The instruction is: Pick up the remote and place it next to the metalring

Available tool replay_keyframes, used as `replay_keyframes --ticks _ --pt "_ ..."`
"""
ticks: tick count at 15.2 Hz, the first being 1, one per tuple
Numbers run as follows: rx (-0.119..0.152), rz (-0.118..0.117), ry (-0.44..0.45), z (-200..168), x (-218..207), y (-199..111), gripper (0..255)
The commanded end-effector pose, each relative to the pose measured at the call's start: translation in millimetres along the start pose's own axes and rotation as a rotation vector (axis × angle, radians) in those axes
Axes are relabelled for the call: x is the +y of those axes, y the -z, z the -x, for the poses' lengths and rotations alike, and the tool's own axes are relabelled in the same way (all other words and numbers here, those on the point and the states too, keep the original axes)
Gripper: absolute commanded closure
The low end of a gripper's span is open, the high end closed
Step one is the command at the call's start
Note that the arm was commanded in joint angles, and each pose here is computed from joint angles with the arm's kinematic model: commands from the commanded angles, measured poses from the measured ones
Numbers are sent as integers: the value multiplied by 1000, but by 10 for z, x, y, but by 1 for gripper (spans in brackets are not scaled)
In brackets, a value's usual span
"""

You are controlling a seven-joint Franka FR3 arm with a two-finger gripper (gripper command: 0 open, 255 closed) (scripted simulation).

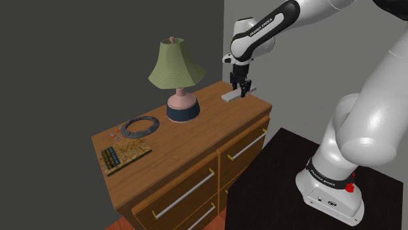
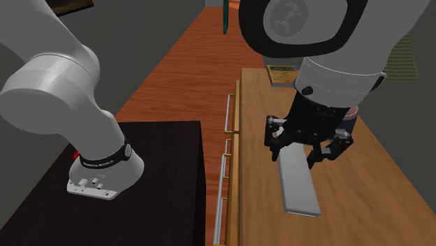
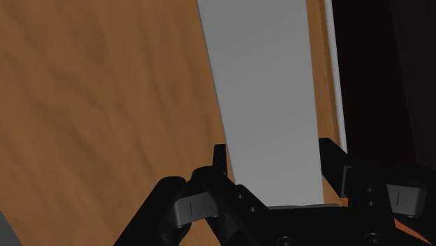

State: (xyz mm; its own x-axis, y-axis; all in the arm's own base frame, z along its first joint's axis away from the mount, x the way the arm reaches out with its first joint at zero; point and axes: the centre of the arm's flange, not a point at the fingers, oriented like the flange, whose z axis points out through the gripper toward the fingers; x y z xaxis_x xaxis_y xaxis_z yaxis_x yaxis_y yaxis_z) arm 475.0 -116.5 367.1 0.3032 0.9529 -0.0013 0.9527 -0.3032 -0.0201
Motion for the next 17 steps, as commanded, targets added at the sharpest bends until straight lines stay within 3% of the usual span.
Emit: replay_keyframes --ticks 1,17 --pt "0 0 -2 -251 -106 -6 255" --pt "0 0 -2 -2287 -668 -11 255"
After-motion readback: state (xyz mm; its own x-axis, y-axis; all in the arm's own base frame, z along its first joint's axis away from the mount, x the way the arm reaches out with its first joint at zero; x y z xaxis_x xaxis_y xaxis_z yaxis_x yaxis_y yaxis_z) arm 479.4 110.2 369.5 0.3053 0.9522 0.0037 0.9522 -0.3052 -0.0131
